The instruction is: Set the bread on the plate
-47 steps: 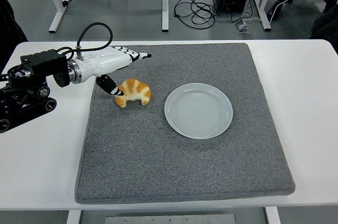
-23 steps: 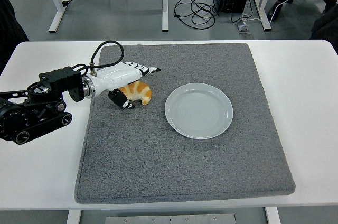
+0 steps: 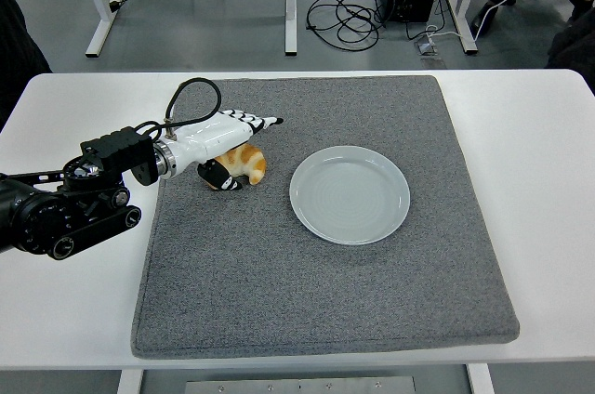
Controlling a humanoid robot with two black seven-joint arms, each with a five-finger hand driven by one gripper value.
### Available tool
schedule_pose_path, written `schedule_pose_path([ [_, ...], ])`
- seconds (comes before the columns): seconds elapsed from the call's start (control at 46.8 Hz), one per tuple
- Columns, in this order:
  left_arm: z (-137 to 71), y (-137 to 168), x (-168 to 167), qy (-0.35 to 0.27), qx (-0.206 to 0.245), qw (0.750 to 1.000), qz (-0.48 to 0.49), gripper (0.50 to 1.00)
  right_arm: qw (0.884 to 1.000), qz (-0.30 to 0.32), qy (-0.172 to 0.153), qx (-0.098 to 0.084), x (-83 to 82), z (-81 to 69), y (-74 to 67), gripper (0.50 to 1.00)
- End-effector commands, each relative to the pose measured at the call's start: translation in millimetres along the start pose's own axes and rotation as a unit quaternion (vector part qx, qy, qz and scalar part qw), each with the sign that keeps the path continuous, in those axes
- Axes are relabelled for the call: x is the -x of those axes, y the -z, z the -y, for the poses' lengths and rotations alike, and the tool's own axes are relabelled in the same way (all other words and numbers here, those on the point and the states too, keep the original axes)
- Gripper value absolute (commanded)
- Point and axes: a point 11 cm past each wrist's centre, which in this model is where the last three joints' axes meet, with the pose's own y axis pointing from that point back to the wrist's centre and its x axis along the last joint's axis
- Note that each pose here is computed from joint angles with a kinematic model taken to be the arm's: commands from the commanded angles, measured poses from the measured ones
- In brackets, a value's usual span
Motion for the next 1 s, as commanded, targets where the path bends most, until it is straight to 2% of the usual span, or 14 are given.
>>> schedule_pose_path([
  [0.0, -0.5, 3.0, 1.6, -0.001, -0.004, 1.0, 0.003, 0.974, 1.0, 0.0, 0.0, 0.0, 0.0, 0.0, 0.0, 1.0],
  [0.406, 7.9, 1.7, -1.2, -0.035, -0.006, 0.999, 0.016, 0.974, 1.0, 0.0, 0.0, 0.0, 0.0, 0.0, 0.0, 1.0],
  [0.983, 6.9, 2.2, 3.9, -0.035, -0.009, 0.999, -0.001, 0.968, 1.0, 0.0, 0.0, 0.0, 0.0, 0.0, 0.0, 1.0],
])
